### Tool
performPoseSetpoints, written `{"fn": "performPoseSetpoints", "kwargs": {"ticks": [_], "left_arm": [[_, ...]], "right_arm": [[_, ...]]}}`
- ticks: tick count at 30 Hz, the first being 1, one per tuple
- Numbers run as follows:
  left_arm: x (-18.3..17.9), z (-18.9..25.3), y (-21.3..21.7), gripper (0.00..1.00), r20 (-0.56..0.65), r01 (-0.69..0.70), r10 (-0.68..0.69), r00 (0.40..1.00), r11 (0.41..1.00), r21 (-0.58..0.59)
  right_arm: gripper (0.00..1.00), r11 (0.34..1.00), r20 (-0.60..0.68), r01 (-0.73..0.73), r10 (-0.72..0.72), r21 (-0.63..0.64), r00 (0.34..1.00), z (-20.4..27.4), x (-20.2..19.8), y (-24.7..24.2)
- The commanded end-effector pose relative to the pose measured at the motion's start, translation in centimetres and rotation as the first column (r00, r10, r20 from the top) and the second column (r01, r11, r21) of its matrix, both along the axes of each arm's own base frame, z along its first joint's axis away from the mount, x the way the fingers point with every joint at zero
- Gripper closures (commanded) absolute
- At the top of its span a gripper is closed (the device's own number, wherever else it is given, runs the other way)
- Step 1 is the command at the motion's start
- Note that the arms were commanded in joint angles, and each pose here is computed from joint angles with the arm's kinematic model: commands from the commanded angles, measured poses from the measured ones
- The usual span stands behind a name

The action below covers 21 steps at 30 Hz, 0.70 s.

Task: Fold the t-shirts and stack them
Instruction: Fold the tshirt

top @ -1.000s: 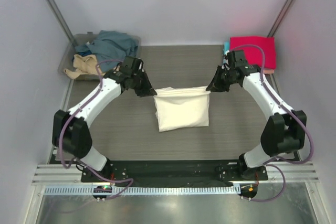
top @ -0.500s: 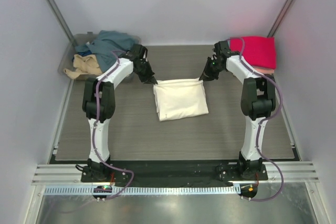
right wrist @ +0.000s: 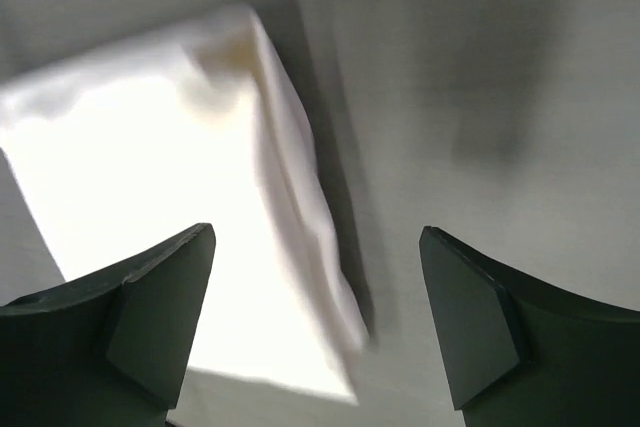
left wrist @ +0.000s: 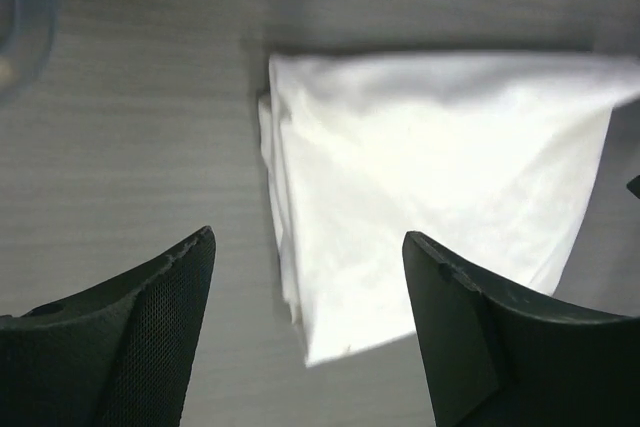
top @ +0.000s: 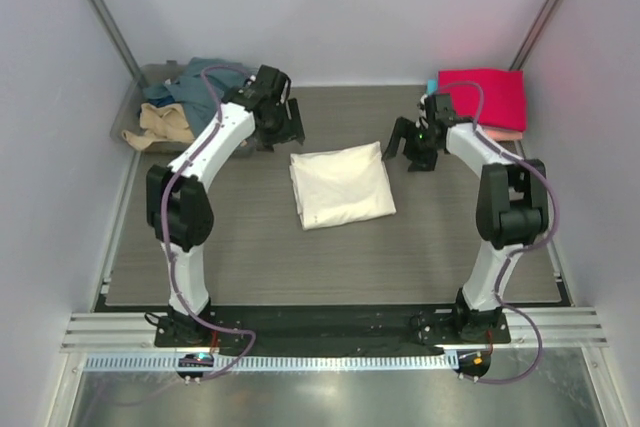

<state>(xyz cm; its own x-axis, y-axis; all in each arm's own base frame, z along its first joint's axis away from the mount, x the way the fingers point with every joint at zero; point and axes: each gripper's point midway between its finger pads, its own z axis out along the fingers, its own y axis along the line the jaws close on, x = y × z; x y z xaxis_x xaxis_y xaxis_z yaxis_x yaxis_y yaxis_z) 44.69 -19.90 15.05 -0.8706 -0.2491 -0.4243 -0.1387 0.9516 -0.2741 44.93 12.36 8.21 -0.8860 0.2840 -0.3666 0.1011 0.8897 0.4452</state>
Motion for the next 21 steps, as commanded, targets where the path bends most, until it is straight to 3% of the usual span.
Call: {"fn": "performPoseSetpoints", "kwargs": {"ticks": [1, 2, 9, 16, 18, 21], "left_arm": [[-3.6, 0.9, 1.5, 0.24, 0.013, 0.013, -0.014, 1.000, 0.998, 0.068], [-4.4, 1.7, 1.3, 0.24, 0.030, 0.021, -0.022, 0.999, 0.999, 0.044], [-7.8, 0.8, 2.9, 0.24, 0.032, 0.026, -0.028, 0.999, 0.998, 0.059], [-10.1, 0.6, 4.9, 0.25, 0.012, 0.038, -0.040, 0.999, 0.991, 0.126], [-11.1, 0.7, 5.3, 0.25, 0.004, 0.045, -0.046, 0.999, 0.990, 0.133], [-12.4, 1.2, 6.0, 0.25, 0.006, 0.051, -0.052, 0.999, 0.989, 0.135]], "right_arm": [[0.11, 0.999, 0.081, 0.033, -0.030, -0.029, 0.996, 0.9, -3.6, -1.0], [0.11, 0.999, 0.044, 0.030, -0.029, -0.033, 0.999, -1.1, -5.5, -1.0], [0.18, 0.999, 0.041, -0.031, 0.029, 0.041, 0.999, -3.4, -10.9, 2.4], [0.23, 0.978, 0.094, -0.202, 0.197, 0.054, 0.976, -2.3, -16.0, 9.8], [0.22, 0.977, 0.115, -0.205, 0.197, 0.059, 0.974, -1.5, -16.9, 9.6], [0.14, 0.987, 0.145, -0.154, 0.159, -0.042, 0.977, -0.8, -16.2, 7.1]]}}
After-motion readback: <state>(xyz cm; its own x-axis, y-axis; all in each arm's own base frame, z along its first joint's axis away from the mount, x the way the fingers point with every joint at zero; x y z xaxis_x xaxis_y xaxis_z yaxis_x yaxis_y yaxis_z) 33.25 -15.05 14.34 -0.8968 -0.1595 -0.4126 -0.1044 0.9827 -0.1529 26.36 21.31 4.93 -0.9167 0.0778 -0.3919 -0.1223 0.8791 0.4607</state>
